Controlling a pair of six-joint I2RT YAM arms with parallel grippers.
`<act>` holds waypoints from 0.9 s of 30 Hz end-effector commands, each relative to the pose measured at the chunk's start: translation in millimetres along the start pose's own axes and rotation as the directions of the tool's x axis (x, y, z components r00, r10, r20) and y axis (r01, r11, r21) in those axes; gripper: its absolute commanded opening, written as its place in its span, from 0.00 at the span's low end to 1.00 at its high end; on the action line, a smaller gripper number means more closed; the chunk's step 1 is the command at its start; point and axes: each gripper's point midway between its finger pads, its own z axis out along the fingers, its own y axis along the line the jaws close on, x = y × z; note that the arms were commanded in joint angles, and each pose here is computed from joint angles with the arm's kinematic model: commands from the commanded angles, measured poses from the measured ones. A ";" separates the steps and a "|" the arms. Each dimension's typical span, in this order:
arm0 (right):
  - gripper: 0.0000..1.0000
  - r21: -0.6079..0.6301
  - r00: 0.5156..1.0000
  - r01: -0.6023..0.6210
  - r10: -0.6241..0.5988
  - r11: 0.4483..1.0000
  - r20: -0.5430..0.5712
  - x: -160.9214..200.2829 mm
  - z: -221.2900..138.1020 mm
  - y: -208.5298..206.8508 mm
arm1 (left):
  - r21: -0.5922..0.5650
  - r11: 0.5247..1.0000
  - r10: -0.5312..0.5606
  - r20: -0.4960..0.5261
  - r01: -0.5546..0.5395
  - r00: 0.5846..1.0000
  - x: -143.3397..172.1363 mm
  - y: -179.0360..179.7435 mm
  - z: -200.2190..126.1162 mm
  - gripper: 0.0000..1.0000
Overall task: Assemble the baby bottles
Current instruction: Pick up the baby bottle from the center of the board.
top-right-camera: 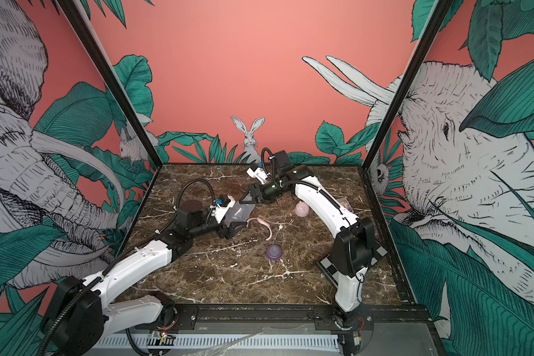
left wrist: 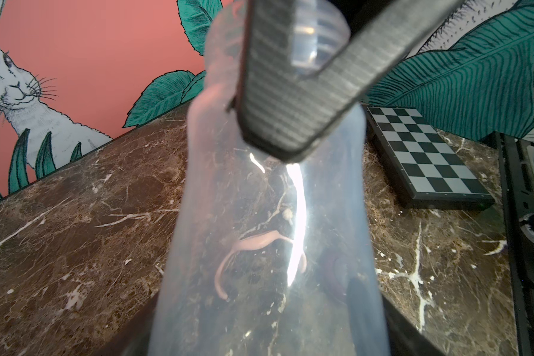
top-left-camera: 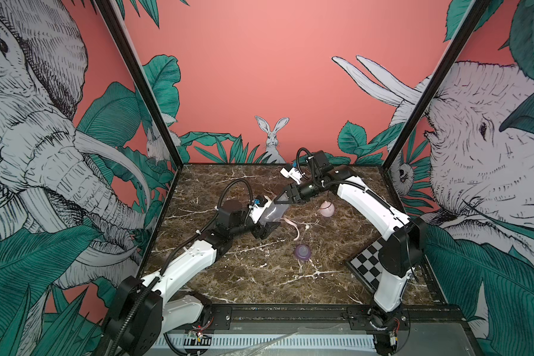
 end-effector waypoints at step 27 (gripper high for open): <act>0.99 0.553 0.995 -0.090 0.050 0.828 0.088 121.1 -88.5 -99.1 | -0.082 0.996 0.043 0.071 -0.037 0.997 -6.6 -2.9 -31.7 0.62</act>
